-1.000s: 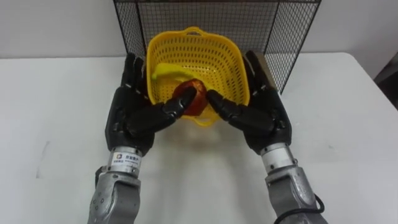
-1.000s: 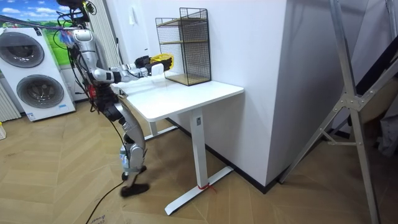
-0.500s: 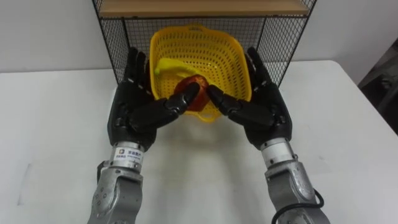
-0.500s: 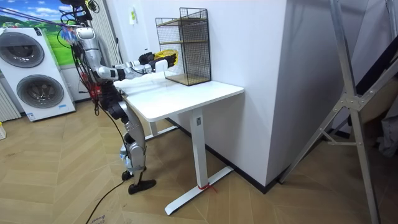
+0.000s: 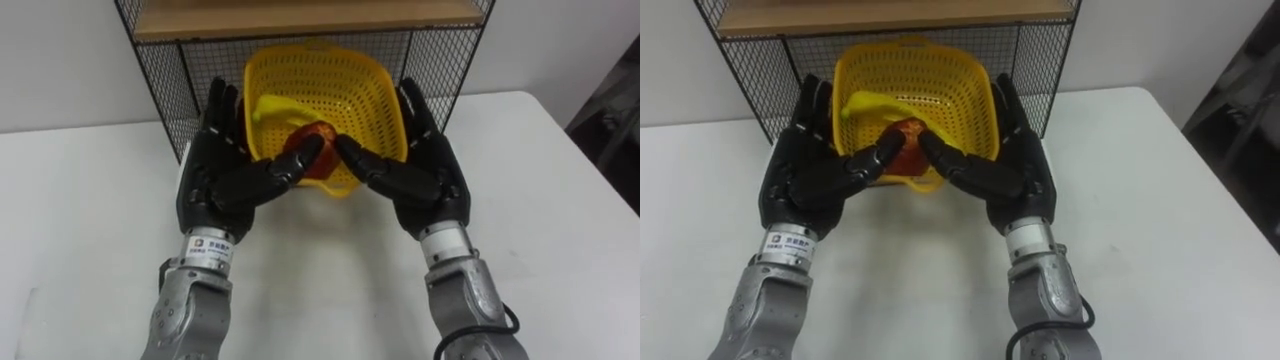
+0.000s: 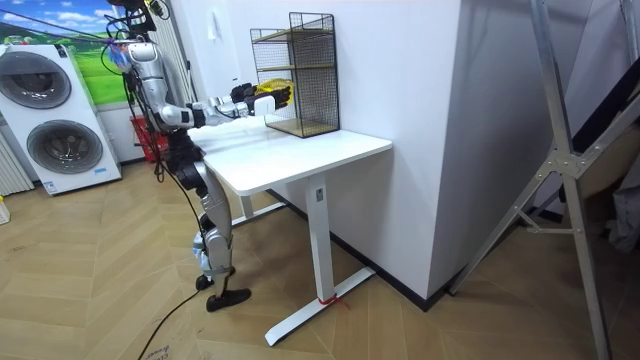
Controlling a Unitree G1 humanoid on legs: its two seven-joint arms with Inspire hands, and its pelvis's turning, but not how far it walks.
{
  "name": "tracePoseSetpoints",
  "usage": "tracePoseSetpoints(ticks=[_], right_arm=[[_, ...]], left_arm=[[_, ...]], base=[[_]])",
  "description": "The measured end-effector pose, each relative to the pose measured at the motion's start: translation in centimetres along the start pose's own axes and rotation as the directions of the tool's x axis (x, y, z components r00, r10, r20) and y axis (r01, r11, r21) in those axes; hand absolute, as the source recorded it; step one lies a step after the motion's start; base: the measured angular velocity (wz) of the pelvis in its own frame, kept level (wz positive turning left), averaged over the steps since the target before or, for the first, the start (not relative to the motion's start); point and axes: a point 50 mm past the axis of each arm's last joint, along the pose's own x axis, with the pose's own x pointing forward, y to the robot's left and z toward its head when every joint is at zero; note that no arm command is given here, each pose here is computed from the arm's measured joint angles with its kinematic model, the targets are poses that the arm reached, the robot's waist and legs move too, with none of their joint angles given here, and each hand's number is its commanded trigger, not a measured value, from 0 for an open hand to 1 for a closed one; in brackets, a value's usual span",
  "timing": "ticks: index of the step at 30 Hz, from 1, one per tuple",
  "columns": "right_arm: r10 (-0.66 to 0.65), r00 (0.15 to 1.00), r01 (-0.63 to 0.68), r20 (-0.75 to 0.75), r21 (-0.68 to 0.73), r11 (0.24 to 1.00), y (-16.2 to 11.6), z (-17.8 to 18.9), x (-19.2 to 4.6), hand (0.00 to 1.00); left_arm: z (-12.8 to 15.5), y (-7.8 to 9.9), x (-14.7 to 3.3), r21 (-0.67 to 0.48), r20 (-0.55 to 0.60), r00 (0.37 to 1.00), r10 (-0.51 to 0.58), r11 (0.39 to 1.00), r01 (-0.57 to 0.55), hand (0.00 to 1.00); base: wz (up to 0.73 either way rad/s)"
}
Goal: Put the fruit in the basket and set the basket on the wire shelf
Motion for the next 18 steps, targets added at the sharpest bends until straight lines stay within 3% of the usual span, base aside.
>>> tracePoseSetpoints(ticks=[11, 18], right_arm=[[-0.029, 0.998, 0.026, -0.063, -0.052, 0.998, -1.1, 0.0, 2.4, 0.0], [-0.038, 0.994, 0.03, -0.098, -0.079, 0.996, -0.7, 0.7, 5.0, 0.0]], left_arm=[[-0.5, 0.3, 2.1, 0.193, -0.084, 0.996, -0.003, 0.981, 0.02, 0.0], [-0.5, 1.0, 4.7, 0.226, -0.129, 0.99, 0.048, 0.974, -0.018, 0.0]], base=[[0.01], [0.02]])
